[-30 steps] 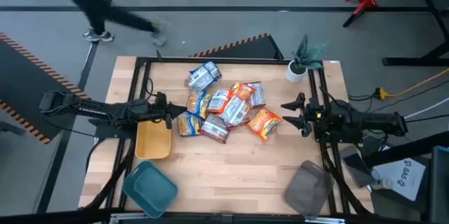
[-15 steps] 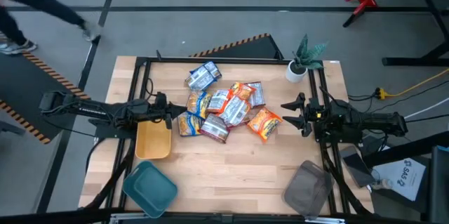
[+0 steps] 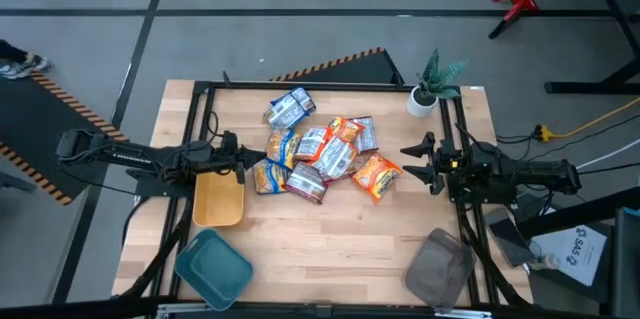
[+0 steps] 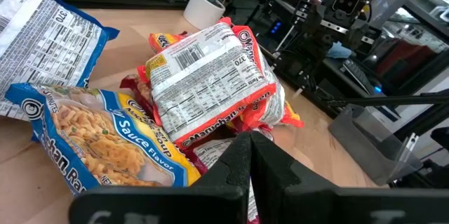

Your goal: Sort Maruchan noodles

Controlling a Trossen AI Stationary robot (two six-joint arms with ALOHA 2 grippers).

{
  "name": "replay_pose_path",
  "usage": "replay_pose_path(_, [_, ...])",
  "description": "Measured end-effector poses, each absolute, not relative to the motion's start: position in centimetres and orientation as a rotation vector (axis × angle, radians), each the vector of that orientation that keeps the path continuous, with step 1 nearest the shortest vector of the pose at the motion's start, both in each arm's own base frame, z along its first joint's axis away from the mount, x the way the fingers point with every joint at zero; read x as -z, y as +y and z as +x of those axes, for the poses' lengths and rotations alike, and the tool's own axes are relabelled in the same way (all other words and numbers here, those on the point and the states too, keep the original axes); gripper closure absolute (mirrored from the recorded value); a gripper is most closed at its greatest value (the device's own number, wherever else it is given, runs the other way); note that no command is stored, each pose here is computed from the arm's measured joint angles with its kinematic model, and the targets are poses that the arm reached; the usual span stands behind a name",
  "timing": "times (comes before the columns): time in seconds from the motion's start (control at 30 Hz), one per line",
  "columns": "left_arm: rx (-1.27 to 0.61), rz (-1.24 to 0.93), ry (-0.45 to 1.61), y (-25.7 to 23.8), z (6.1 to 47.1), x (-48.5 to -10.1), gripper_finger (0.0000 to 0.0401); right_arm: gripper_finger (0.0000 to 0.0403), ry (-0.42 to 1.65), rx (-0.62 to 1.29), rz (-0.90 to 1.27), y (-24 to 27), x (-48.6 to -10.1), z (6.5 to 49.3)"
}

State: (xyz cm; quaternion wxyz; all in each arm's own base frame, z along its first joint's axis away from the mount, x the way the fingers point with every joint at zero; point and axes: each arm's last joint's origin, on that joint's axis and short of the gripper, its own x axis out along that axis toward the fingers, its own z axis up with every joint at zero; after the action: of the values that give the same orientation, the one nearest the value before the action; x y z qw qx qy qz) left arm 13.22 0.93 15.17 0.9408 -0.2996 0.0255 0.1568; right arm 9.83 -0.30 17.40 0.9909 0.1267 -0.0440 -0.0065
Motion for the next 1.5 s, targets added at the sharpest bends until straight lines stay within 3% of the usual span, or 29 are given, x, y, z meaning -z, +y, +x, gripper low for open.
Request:
replay_pose_path(0.83, [-0.32, -0.611, 0.052, 0.9, 13.2, -15.2, 0.0401, 0.015, -0.089, 0.009, 0.265, -0.3, -17.4, 9.8])
replay_pose_path(1.27, [-0.361, -0.627, 0.031, 1.1, 13.2, -15.2, 0.0401, 0.015, -0.216, 0.209, 0.744, -1.0, -17.8, 9.7])
replay_pose_path(1.5, [-0.427, -0.639, -0.003, 1.3, 13.1, -15.3, 0.0401, 0.015, -0.275, 0.363, 0.794, -1.4, -17.6, 9.5])
